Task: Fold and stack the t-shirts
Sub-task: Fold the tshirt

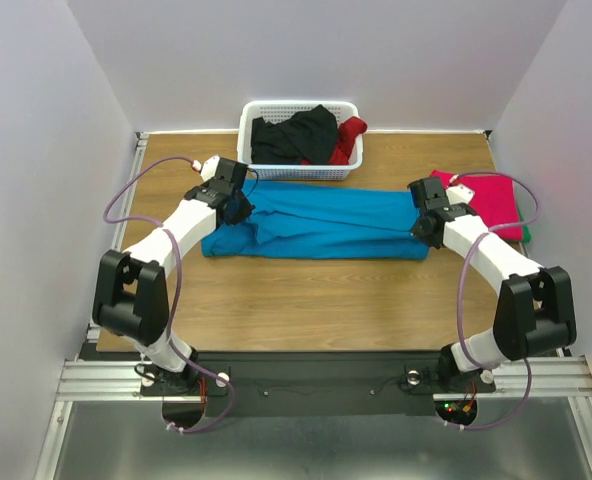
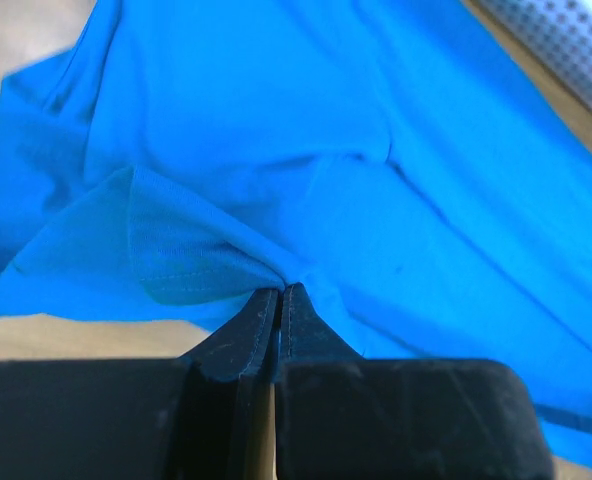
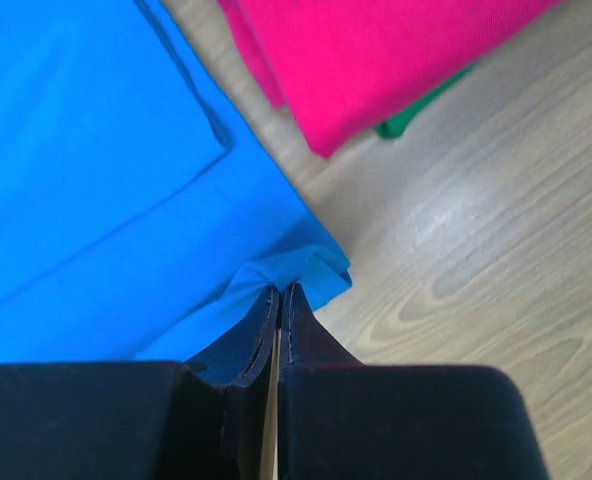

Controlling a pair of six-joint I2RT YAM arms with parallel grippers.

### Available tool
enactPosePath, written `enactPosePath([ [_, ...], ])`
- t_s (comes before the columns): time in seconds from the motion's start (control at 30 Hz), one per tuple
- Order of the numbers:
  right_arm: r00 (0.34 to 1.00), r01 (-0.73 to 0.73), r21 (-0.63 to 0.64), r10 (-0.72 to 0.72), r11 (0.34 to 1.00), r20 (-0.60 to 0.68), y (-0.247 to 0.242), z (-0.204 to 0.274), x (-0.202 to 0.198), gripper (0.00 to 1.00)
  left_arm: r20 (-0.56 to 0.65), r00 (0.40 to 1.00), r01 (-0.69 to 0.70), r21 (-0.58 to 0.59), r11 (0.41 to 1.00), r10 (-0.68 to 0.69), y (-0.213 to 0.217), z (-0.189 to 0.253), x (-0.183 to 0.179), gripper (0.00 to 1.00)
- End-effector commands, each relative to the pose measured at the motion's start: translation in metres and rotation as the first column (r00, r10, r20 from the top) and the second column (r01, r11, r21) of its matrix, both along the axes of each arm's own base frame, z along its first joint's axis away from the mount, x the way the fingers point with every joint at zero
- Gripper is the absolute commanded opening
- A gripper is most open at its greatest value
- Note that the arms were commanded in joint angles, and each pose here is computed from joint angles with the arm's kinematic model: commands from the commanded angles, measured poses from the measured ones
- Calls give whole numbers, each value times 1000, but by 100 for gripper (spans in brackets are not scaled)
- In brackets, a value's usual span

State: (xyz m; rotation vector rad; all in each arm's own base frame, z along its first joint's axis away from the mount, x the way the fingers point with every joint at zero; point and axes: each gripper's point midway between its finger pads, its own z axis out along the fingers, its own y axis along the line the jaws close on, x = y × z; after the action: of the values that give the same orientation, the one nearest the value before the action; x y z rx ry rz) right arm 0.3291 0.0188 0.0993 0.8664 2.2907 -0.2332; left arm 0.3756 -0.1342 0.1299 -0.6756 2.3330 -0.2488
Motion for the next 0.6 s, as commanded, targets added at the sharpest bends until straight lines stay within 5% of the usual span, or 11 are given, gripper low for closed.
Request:
enactPosePath([
  [0.0,997,3,-13,-2,1000,72,-7,16,32,1,40,998,49,27,998,-50,-4,13,27,0],
  [0.53,1000,0,-37,0,999,-9,-17,-17,65,1,-12,998,68,12,998,-68,-2,-18,86,0],
  [0.57,1000,0,-39,0,999,-12,-18,-18,65,1,-14,997,72,6,997,-72,-4,-19,88,8],
])
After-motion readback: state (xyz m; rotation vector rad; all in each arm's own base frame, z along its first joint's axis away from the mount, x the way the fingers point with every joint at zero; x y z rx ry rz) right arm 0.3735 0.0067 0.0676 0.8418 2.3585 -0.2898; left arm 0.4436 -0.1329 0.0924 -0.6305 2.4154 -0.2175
